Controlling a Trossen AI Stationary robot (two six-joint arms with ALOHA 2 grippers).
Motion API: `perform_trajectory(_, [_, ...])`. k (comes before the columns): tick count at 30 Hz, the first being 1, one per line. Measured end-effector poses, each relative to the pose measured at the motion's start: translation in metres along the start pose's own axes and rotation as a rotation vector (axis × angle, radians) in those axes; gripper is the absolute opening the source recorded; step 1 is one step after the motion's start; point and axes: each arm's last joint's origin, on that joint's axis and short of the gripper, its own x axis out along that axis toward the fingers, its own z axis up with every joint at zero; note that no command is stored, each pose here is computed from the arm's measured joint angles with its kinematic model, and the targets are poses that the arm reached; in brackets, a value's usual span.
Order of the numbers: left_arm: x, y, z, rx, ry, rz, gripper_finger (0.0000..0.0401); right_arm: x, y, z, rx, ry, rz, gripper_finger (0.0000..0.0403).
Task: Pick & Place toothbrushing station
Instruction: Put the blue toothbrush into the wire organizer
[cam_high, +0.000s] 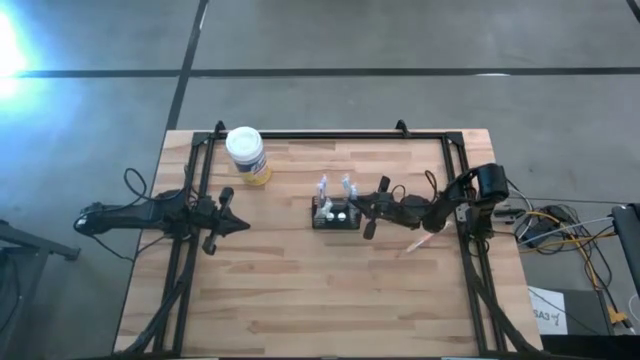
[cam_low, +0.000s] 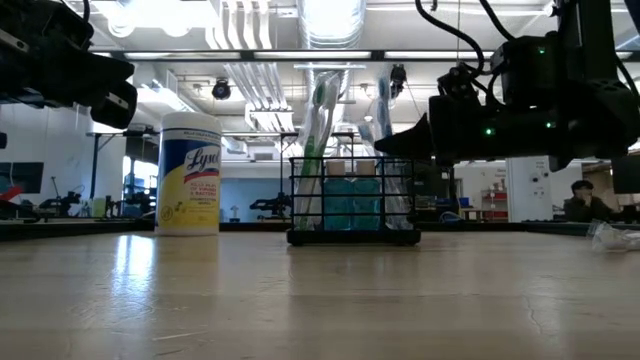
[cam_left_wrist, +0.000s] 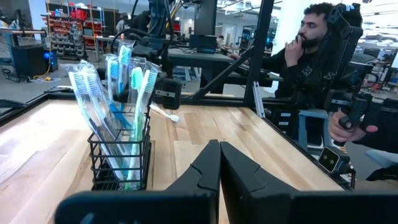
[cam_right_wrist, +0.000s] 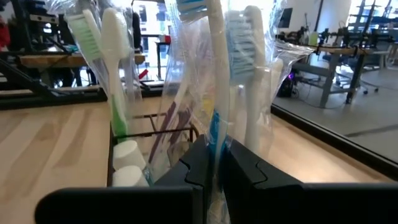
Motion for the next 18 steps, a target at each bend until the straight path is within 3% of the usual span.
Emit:
perform_trajectory(11, [0.0000,0.0000,0.0000,0.003,0.000,0.000,0.0014,0.0005,0.0000,-0.0007,0.049,0.009,-0.001,0.0024])
perform_trajectory(18, [0.0000,0.0000,0.0000,0.003,0.000,0.000,0.0006,0.0025,0.0008,0.0006,0.101,0.004,-0.001,0.0064])
